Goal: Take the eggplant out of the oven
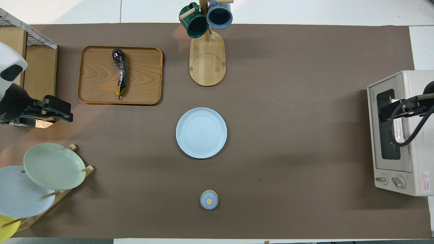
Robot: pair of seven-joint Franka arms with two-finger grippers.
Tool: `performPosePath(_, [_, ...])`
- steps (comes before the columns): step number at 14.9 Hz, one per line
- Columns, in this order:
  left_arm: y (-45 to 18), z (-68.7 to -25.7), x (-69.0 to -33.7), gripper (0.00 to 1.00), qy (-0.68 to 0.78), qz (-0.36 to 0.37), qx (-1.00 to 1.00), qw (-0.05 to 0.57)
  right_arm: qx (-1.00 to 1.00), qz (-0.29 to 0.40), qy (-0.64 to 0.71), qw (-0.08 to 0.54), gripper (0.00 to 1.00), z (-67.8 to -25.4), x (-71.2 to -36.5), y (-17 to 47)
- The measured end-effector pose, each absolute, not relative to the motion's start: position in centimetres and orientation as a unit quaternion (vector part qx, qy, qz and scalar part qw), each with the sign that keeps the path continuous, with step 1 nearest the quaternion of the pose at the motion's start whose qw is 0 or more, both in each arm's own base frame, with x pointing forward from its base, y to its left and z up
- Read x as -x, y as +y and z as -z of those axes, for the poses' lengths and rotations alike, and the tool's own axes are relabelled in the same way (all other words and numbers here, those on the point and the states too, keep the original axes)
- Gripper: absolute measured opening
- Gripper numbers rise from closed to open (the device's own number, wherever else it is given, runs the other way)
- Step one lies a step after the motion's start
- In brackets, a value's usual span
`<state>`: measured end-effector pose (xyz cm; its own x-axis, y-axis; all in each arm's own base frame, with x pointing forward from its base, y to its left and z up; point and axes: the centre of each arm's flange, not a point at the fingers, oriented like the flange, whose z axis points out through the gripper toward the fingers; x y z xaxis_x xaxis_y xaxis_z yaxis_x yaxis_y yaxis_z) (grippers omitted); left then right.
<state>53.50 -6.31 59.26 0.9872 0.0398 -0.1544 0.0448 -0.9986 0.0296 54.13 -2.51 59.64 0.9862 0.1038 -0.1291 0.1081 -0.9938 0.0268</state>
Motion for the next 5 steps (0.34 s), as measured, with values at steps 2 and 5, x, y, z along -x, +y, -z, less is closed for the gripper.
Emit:
performPosePath(2, [-6.35,-59.64,-53.37,1.00,0.021,0.073,-0.997,0.017,-0.996,0.064,0.053,0.017,1.00,-59.64,-54.13,-2.51])
performPosePath(5, [-6.35,-60.03,-53.36,1.00,0.021,0.066,-0.997,0.018,-0.996,0.064,0.053,0.017,1.00,-59.64,-54.13,-2.51])
